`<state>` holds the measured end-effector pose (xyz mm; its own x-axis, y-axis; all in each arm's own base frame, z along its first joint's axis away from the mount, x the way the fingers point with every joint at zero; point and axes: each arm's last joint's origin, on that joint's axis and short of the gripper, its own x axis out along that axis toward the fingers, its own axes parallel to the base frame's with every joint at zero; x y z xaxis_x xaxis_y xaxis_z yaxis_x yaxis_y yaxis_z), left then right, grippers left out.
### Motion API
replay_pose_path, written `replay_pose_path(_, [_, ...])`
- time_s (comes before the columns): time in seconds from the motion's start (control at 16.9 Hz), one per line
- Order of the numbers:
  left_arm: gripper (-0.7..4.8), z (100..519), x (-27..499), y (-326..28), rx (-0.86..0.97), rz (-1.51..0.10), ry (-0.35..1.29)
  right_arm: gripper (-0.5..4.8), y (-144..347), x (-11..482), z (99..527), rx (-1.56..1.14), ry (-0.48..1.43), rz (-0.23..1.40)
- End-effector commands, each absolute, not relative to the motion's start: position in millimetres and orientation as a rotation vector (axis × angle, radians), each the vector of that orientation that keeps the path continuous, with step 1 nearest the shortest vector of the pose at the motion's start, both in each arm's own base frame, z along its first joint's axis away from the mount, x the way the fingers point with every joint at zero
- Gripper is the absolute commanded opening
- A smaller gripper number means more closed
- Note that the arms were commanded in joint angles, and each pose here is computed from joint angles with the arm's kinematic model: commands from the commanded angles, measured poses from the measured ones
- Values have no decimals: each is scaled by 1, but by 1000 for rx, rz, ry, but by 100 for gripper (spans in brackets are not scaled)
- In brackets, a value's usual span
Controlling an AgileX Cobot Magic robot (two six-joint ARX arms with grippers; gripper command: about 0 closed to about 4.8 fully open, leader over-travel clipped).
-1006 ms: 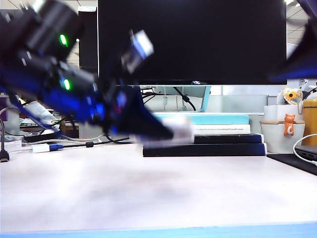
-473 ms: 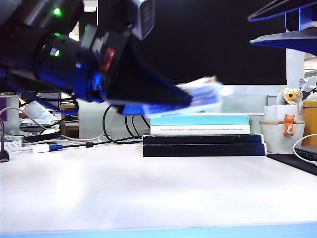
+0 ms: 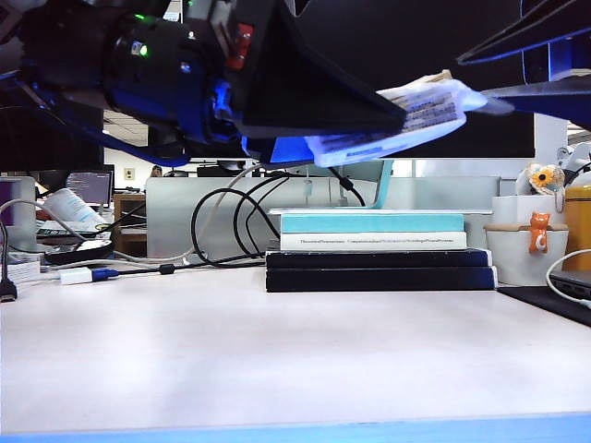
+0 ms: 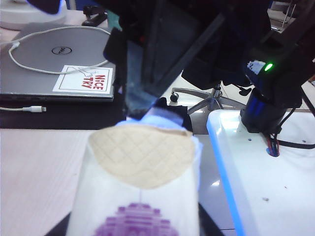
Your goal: Pick up a packet of tissues from the table with the left hand, then take a tissue from it with the right hand.
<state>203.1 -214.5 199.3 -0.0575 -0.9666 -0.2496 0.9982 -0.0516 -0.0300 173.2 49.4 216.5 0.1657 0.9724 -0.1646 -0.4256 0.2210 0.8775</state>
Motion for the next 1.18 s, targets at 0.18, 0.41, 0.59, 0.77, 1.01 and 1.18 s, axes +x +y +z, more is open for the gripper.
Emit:
replay_pose_path(0.18, [274,201,203,-215,180,-1615,208,117,50,175,221,774,847,1196])
replay_pose_path(0.41, [274,203,200,-221,194,-1611,170,117,57,179,216,768,868,1227])
replay_pose_path(0.59, [274,200,199,-224,196,-1607,181,117,70,182,214,752,898,1278])
replay_pose_path(0.77, [274,199,198,-225,190,-1607,196,19,78,183,212,736,901,1276])
replay_pose_path(1.01, [274,199,199,-224,189,-1606,197,-2,77,187,216,672,789,1224])
replay_pose_path(1.18, [272,202,205,-216,201,-1520,214,-3,76,190,215,617,725,1146])
